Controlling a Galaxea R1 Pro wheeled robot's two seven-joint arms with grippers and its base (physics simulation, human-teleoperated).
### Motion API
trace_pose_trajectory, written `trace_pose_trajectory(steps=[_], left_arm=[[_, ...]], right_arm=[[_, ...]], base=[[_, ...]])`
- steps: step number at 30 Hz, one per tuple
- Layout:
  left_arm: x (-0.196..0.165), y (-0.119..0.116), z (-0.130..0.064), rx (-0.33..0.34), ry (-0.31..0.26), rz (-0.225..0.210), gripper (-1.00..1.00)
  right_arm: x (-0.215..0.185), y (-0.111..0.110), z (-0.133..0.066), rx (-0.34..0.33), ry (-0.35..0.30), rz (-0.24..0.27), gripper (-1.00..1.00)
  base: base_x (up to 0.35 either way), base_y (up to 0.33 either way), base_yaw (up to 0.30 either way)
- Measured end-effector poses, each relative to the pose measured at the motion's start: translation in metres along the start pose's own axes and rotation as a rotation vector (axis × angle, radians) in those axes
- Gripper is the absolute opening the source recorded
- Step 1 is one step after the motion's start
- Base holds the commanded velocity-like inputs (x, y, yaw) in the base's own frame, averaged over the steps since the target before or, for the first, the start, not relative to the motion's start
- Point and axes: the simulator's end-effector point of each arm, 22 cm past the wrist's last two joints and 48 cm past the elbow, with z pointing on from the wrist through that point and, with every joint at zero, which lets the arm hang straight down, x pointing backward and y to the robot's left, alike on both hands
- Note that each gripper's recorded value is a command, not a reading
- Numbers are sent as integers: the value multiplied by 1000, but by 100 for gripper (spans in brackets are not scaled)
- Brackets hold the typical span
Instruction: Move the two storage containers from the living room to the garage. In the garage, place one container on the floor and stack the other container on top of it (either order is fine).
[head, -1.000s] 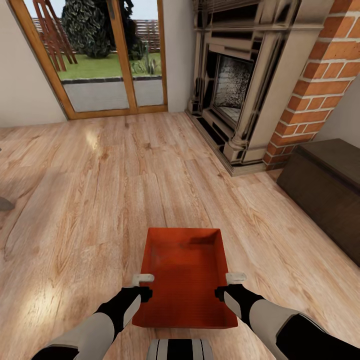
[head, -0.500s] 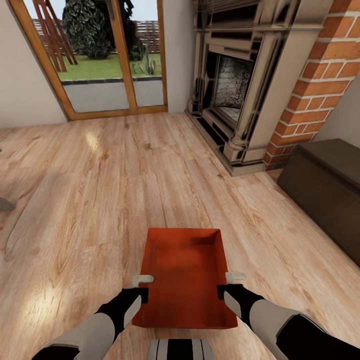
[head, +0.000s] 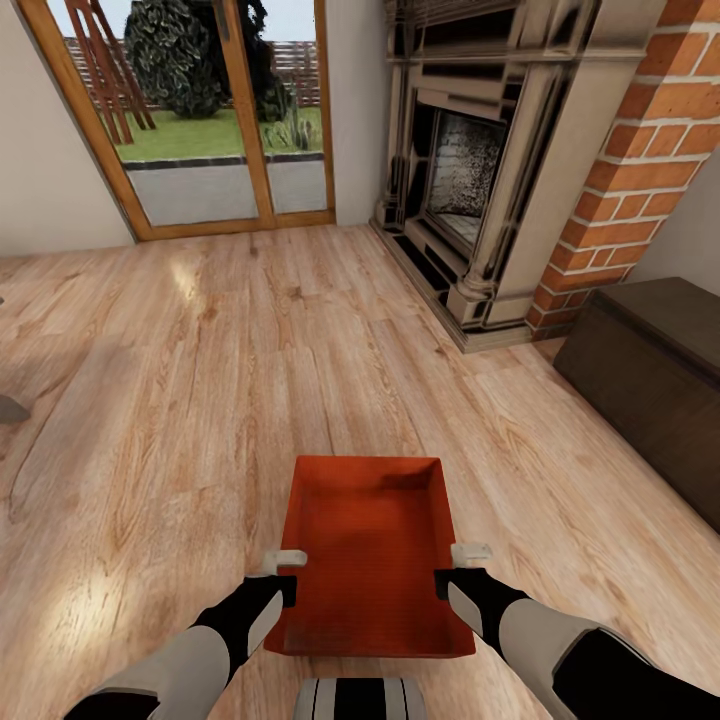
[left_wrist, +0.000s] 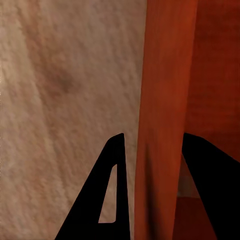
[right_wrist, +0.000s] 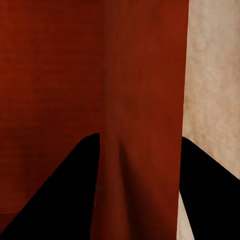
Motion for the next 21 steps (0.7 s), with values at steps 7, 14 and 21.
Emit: trace_pose_trajectory(steps=[7, 14, 21], left_arm=[[-1, -1, 0, 1, 0, 5, -100], [-14, -3, -7, 4, -27, 0, -100], [-24, -2, -20, 5, -35, -1, -100]], right_arm=[[-1, -1, 1, 1, 0, 2, -100], [-14, -1, -7, 0, -28, -2, -100], [-24, -3, -20, 0, -36, -1, -100]], base=[[0, 0, 0], [0, 0, 0], [0, 0, 0]])
